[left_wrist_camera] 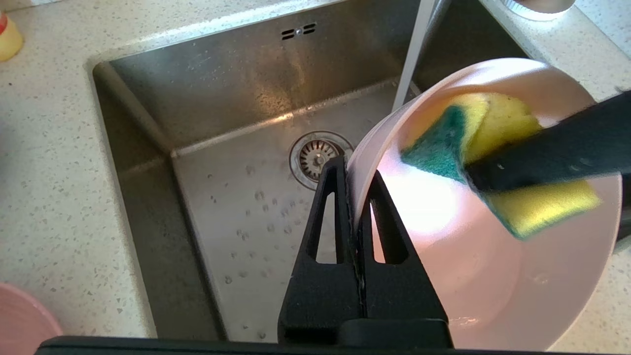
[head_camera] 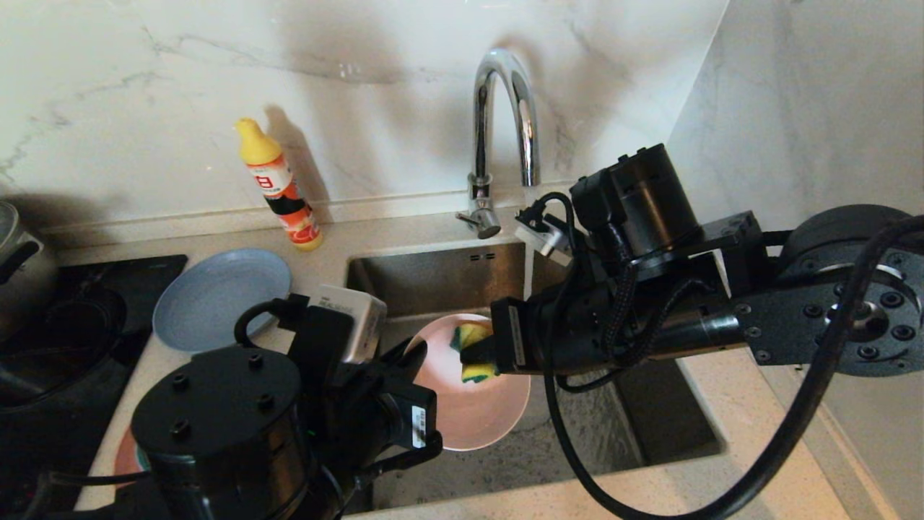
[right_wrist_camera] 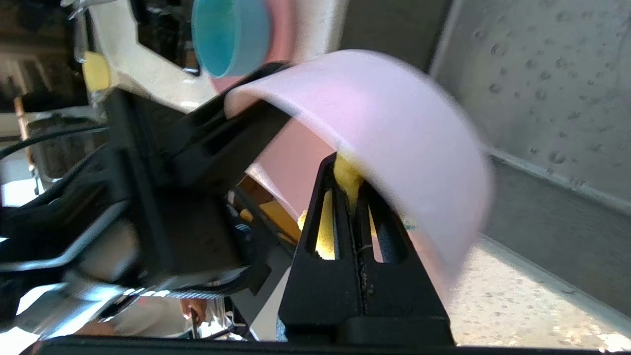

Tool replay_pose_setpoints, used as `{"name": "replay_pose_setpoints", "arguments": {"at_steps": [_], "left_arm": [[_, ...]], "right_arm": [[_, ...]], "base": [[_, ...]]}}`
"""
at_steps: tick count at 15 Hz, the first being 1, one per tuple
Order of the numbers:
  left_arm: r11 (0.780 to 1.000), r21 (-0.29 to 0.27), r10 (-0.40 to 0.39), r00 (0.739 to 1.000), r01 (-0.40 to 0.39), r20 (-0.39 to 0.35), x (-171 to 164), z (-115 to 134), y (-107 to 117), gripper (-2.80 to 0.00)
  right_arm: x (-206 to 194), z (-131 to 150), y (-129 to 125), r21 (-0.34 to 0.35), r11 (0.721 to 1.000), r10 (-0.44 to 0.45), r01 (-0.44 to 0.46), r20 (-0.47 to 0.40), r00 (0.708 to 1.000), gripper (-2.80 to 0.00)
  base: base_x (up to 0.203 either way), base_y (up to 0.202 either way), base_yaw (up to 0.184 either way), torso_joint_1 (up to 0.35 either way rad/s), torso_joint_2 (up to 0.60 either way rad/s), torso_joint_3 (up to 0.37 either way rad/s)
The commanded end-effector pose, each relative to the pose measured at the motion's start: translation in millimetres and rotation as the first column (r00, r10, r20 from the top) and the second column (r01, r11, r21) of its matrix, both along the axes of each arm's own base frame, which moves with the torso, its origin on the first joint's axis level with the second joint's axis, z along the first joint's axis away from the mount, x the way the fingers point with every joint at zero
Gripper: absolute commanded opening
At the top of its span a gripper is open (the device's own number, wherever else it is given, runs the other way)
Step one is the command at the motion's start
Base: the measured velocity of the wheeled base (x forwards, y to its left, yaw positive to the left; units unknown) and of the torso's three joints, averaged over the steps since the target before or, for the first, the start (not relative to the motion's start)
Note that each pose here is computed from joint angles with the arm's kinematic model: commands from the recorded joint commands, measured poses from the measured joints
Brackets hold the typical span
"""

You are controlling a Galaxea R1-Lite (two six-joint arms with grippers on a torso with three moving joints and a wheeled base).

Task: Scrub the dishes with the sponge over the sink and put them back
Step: Wipe the bowl

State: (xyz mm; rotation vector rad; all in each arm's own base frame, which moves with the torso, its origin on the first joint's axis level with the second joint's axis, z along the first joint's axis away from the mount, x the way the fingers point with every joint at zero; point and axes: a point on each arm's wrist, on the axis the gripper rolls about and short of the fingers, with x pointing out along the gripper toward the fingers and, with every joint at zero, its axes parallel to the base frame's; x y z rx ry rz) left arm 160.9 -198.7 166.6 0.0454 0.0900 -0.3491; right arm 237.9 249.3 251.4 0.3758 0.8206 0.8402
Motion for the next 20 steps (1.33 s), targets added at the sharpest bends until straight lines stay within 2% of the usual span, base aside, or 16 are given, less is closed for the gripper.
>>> {"name": "replay_pose_setpoints", "arguments": {"at_steps": [1,6,9,13,20], "left_arm": [[1.0,-0.001,0.005,1.0,-0.005,0.0,0.5,-0.8,-0.5,-2.8],[1.0,-0.007,0.003,1.0,-0.003,0.004,0.6,-1.7,-0.6,-2.8],[1.0,-0.018,0.003,1.0,-0.003,0.013,0.5,1.7,-0.5,-2.8],[1.0,-0.027,0.006,1.0,-0.006,0.022,1.1,5.1,0.0,-2.8],[0.999,-0.041,0.006,0.999,-0.005,0.032,3.3,6.3,-3.0,-2.8]], "right_arm": [[-6.6,6.3,0.8,0.015,1.0,0.015,-0.016,0.009,1.0,-2.8],[-14.1,19.3,-8.2,0.038,0.999,0.011,-0.012,0.032,0.999,-2.8],[-19.4,13.0,-19.5,-0.013,1.0,-0.001,0.0,-0.019,1.0,-2.8],[-26.3,4.8,-27.1,-0.039,0.999,-0.002,0.0,-0.044,0.999,-2.8],[-35.9,-9.7,1.8,-0.068,0.994,0.083,-0.088,-0.075,0.994,-2.8]], "base": [[0.0,0.0,0.0,0.0,0.0,0.0],[0.0,0.0,0.0,0.0,0.0,0.0],[0.0,0.0,0.0,0.0,0.0,0.0],[0.0,0.0,0.0,0.0,0.0,0.0],[0.0,0.0,0.0,0.0,0.0,0.0]]}}
